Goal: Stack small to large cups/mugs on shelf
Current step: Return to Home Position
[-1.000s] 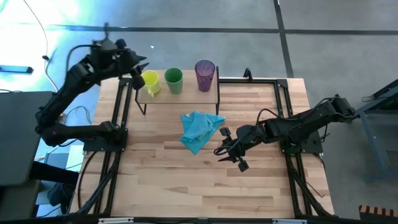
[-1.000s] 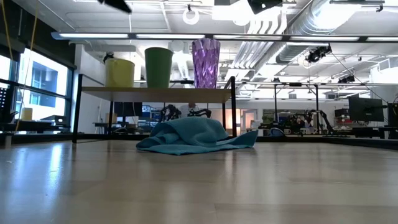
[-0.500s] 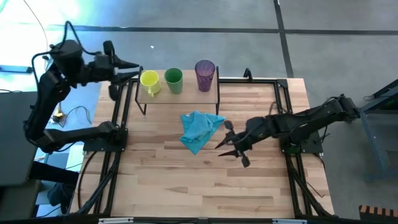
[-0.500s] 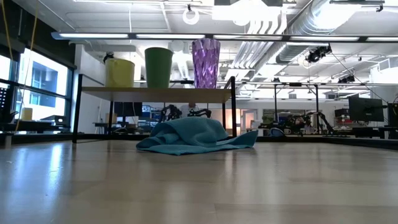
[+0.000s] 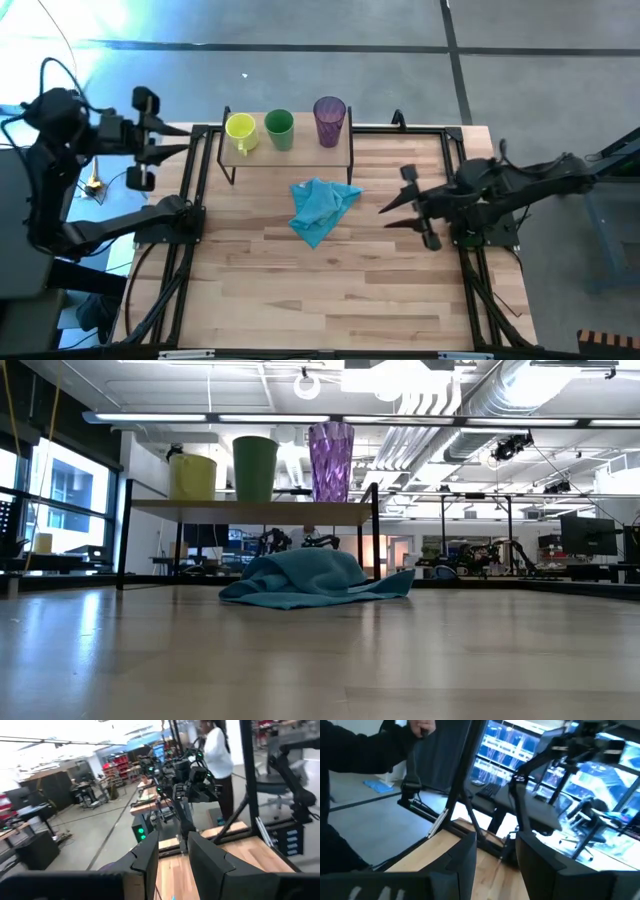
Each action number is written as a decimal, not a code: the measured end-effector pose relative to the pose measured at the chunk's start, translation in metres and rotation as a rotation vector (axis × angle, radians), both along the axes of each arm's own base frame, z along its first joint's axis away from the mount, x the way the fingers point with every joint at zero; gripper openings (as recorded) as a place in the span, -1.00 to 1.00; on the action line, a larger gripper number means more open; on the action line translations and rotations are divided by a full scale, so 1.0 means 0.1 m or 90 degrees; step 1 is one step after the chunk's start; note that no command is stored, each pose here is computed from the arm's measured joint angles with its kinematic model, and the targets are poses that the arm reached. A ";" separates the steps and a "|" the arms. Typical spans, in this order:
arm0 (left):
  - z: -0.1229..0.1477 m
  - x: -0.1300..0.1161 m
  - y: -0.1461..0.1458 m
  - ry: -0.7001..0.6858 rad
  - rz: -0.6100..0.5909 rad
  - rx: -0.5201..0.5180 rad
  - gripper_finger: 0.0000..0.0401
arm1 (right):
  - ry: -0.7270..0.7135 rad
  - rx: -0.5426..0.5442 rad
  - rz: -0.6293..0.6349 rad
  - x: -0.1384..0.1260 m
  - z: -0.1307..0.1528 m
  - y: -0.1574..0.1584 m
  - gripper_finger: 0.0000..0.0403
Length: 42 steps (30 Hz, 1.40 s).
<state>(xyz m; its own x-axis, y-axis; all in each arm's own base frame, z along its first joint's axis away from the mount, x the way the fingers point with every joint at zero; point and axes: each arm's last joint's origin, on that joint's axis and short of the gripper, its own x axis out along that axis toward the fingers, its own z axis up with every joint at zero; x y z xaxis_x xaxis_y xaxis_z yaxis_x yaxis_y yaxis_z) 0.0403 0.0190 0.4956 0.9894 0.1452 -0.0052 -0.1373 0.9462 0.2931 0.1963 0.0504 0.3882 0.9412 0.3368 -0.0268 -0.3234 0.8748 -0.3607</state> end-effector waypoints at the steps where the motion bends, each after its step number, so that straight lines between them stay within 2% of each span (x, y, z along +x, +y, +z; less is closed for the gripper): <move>1: 0.00 -0.03 -0.03 -0.006 0.007 -0.004 -0.53 | -0.004 -0.001 -0.005 -0.05 0.02 -0.01 -0.36; 8: -0.08 -0.14 -0.14 -0.068 0.056 -0.043 -0.53 | 0.001 -0.005 -0.072 -0.18 0.05 -0.08 -0.36; 12: -0.24 -0.11 -0.10 -0.108 0.050 -0.070 -0.53 | 0.001 -0.005 -0.091 -0.18 0.05 -0.09 -0.36; 16: -0.44 -0.03 0.00 -0.154 0.055 -0.112 -0.53 | -0.002 -0.005 -0.147 -0.19 0.06 -0.12 -0.36; 20: -0.62 0.09 0.13 -0.201 -0.005 -0.170 -0.53 | -0.018 0.012 -0.173 -0.24 0.10 -0.14 -0.36; 23: -0.75 0.17 0.22 -0.208 -0.058 -0.238 -0.53 | -0.024 0.061 -0.173 -0.28 0.13 -0.15 -0.36; 25: -0.86 0.22 0.27 -0.194 -0.067 -0.293 -0.53 | -0.018 0.104 -0.176 -0.30 0.14 -0.15 -0.36; 28: -1.08 0.29 0.36 -0.157 -0.058 -0.374 -0.53 | -0.002 0.156 -0.215 -0.30 0.12 -0.19 -0.36; 33: -1.35 0.36 0.47 -0.131 -0.007 -0.405 -0.53 | 0.013 0.188 -0.284 -0.30 0.09 -0.25 -0.36; 38: -1.42 0.39 0.53 -0.145 0.042 -0.427 -0.53 | 0.044 0.165 -0.335 -0.32 0.04 -0.31 -0.36; 42: -1.39 0.38 0.57 -0.206 0.108 -0.468 -0.53 | 0.032 0.180 -0.391 -0.37 0.05 -0.37 -0.36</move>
<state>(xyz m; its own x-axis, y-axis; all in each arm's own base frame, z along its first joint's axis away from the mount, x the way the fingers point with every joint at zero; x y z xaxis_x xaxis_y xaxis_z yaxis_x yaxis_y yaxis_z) 0.0780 0.0755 0.3563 0.9228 0.3645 0.1250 -0.2678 0.8398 -0.4722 0.1594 0.0137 0.3932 0.9640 -0.2576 -0.0656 0.2515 0.9638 -0.0890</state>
